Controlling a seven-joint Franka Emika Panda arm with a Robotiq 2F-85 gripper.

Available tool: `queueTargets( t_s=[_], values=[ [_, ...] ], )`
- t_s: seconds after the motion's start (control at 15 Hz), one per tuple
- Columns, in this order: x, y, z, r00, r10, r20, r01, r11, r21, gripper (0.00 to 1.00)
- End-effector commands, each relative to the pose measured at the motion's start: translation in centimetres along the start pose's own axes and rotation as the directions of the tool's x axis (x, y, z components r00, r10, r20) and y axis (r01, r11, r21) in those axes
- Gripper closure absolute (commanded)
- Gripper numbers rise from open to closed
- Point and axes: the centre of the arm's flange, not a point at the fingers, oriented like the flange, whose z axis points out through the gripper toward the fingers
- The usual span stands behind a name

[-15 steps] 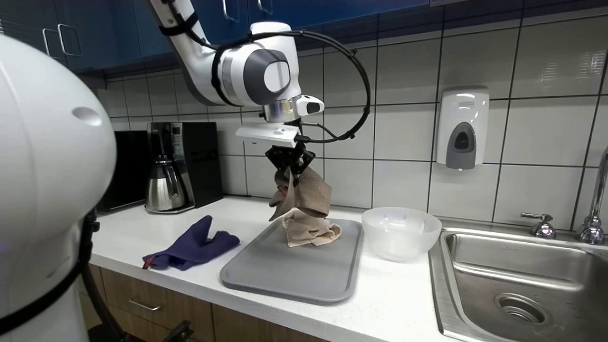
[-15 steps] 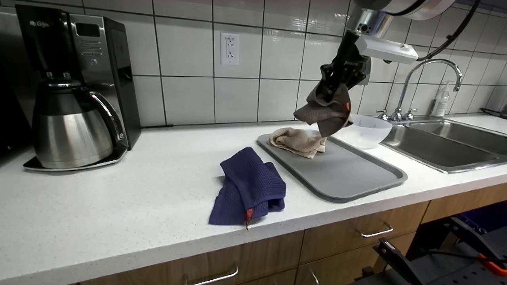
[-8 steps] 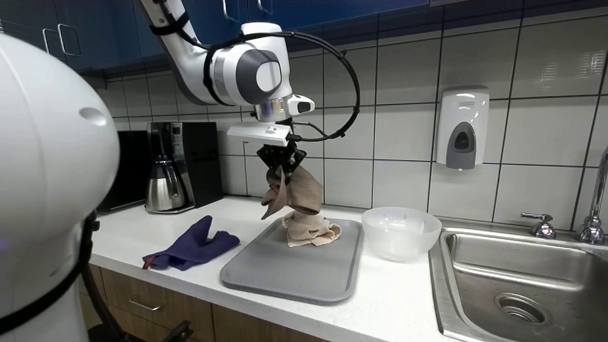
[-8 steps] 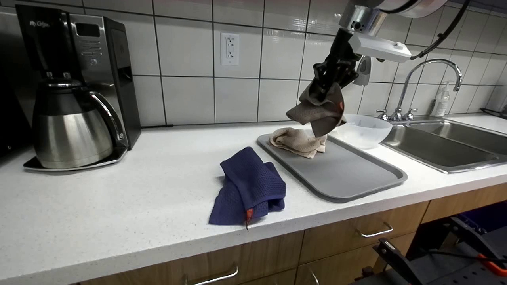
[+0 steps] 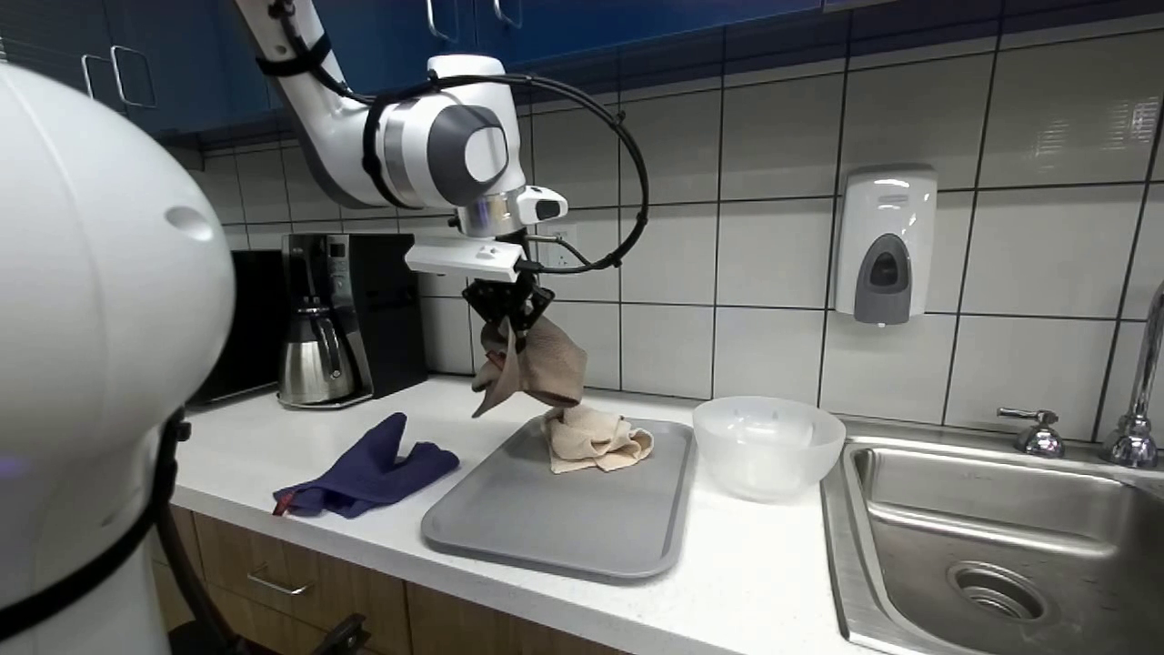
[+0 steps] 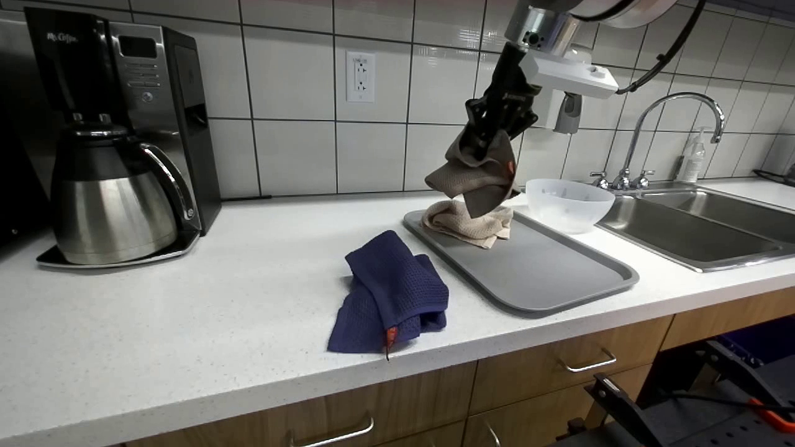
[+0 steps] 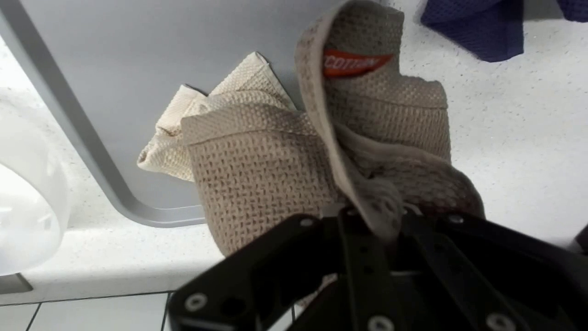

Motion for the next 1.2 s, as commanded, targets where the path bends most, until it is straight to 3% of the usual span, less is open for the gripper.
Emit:
queueTargets(
  t_s=[0.0, 1.13],
  values=[
    [1.6, -2.5, 0.8, 1.000, -0.002, -0.022, 0.002, 1.000, -0.007, 0.99],
    [5.9, -11.7, 5.4, 0.996, -0.092, -0.021, 0.092, 0.995, -0.024, 0.99]
  ],
)
